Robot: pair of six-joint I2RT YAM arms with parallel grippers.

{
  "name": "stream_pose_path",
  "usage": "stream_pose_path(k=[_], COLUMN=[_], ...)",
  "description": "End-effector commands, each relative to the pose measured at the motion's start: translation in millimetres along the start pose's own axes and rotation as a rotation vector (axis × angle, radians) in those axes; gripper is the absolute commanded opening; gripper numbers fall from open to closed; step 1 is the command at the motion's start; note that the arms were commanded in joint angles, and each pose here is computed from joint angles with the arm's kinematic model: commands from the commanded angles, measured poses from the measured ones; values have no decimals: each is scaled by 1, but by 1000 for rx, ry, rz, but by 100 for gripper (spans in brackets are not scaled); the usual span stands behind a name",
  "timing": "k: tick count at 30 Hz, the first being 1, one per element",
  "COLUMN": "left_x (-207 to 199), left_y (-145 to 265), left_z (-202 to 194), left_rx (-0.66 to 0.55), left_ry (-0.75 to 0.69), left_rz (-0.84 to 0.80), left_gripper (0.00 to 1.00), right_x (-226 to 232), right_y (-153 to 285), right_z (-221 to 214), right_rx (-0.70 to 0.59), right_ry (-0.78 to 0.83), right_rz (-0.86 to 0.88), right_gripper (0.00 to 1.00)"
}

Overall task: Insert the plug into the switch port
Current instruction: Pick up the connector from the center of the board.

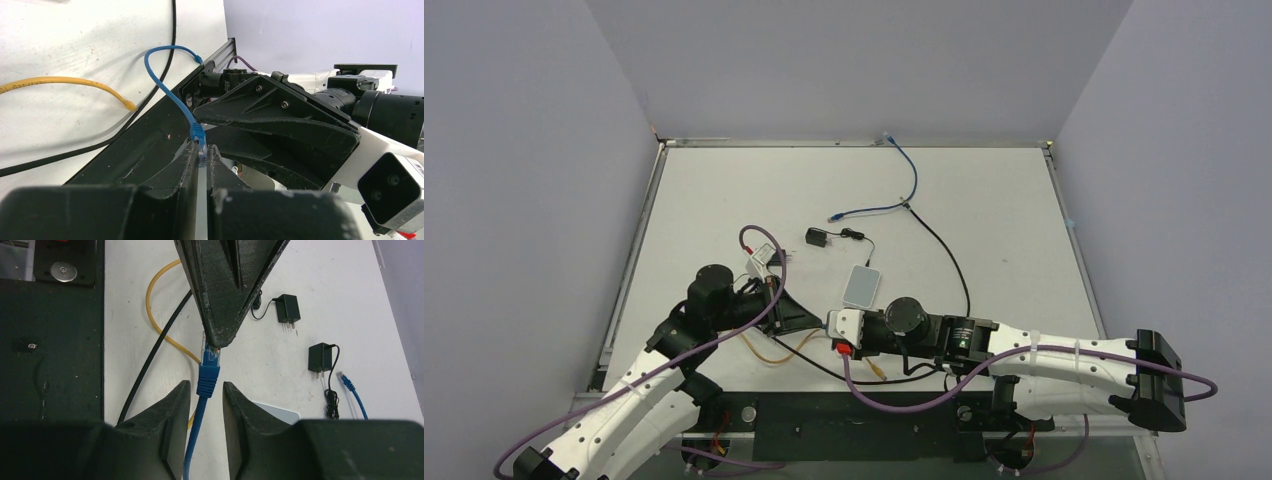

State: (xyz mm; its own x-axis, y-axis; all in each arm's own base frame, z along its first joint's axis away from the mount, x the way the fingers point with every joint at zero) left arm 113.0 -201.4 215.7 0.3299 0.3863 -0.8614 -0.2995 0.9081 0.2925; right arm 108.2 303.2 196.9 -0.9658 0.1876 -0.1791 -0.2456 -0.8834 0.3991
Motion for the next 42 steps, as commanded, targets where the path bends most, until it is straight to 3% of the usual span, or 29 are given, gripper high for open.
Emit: stream_pose_path(k=[1, 9, 12, 16, 18, 20, 24, 31, 42], left_x=[-14, -16, -17, -20, -20, -19, -6, 24, 69], left_y=[2, 3, 3, 3, 2, 2, -2, -16, -44], left_z=[7, 7, 8, 11, 13, 17, 28, 42, 61], left_rx=[-24, -23, -27, -44, -61, -86, -156, -223, -276], left_ry=[-62, -65, -71, -81, -88, -103, -141, -185, -240], left_rz=[-64, -69, -74, -95, -95, -84, -6, 104, 239], left_gripper=[0, 0, 0, 0, 12, 31, 45, 50, 50], right_x=[-7, -8, -7, -11, -15, -22, -39, -68, -84], right_y=[-1, -2, -2, 1, 5, 8, 18, 38, 42], right_z=[33, 31, 29, 29, 28, 22, 0, -33, -88], right_rx=[-118, -106, -101, -101, -95, -63, 59, 225, 455], right_ry=[-5, -6, -9, -23, -30, -57, -113, -187, -247], right_rz=[-10, -18, -20, -54, -78, -119, -206, -370, -441], right_gripper=[25, 12, 0, 0, 0, 0, 0, 0, 0])
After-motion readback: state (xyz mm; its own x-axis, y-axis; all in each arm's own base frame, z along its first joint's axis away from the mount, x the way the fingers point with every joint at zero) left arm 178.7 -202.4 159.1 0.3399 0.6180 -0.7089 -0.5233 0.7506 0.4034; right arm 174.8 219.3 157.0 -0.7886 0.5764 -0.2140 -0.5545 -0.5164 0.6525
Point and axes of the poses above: each gripper's point midway between its finger pads, its own y axis back along the fingers, its own x axis along the line the jaws close on, z = x × y, the point moved 4 cm from there along y, back along the fingers, and after that the axes turned 12 degrees about -y, right-handed, at the moved point
